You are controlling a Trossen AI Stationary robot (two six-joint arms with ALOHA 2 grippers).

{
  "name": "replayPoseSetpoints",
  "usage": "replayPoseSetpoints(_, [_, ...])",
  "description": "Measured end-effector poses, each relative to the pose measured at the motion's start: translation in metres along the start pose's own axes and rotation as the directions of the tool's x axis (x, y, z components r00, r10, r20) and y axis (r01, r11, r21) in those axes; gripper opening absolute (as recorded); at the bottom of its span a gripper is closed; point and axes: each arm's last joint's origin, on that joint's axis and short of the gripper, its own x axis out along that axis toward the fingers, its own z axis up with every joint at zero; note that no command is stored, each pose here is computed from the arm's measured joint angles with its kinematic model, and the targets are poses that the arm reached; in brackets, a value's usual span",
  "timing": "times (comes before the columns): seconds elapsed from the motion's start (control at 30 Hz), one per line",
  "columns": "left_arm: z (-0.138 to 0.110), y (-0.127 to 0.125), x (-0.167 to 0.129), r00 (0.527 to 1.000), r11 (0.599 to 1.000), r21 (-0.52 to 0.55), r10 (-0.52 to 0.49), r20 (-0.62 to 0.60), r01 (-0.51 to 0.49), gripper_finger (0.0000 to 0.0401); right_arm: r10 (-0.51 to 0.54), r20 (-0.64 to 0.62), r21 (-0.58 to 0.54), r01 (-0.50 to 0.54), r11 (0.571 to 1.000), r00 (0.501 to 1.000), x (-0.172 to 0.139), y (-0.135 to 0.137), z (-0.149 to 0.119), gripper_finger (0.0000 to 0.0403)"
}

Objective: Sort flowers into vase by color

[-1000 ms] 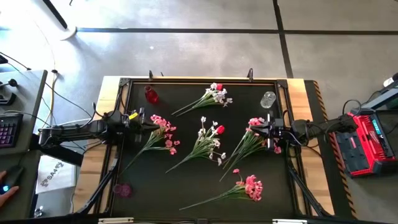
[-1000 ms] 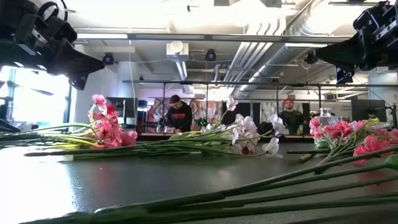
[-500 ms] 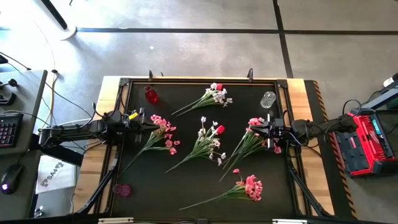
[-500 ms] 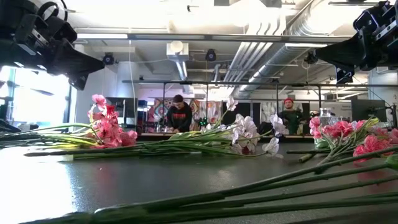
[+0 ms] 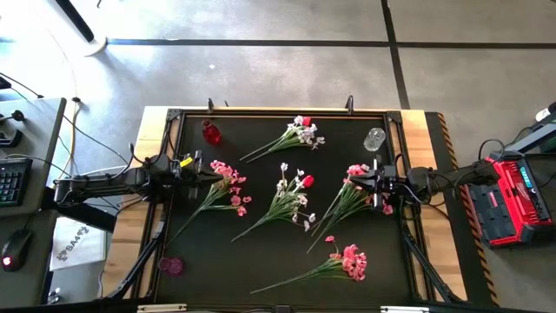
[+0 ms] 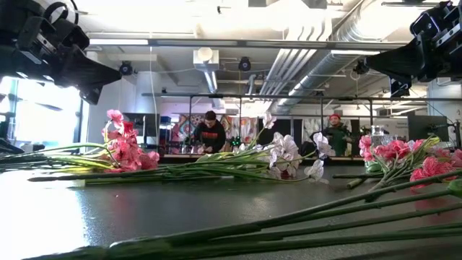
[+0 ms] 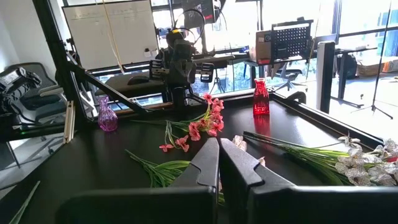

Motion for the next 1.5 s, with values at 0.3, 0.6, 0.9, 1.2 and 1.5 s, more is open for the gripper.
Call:
replayPoseSetpoints(0.3, [0.000, 0.000, 0.000, 1.000, 1.000, 0.005, 0.000, 0.001, 0.000, 0.0000, 0.000, 0.000, 0.000, 0.000, 1.000, 1.000, 0.000, 0.000, 0.000, 0.0000])
replayPoseSetpoints(0.6, [0.001, 0.001, 0.000, 0.998, 0.971, 0.233, 0.053, 0.019, -0.056, 0.0000, 0.000, 0.000, 0.000, 0.000, 1.000, 1.000, 0.000, 0.000, 0.000, 0.0000])
replayPoseSetpoints(0.9, [0.003, 0.003, 0.000, 0.993, 0.966, 0.232, 0.110, 0.039, -0.116, 0.0000, 0.000, -0.001, 0.000, 0.000, 1.000, 1.000, 0.000, 0.000, 0.000, 0.0000])
replayPoseSetpoints(1.2, [0.016, 0.001, -0.002, 0.978, 0.988, -0.131, 0.101, 0.182, -0.077, 0.0000, 0.002, 0.022, 0.008, -0.002, 1.000, 1.000, 0.000, 0.000, 0.002, 0.0000])
replayPoseSetpoints(1.5, [0.016, 0.001, -0.001, 0.979, 0.989, -0.128, 0.093, 0.180, -0.071, 0.0000, -0.021, 0.024, 0.166, 0.017, 0.986, 0.999, 0.000, 0.000, 0.004, 0.0000])
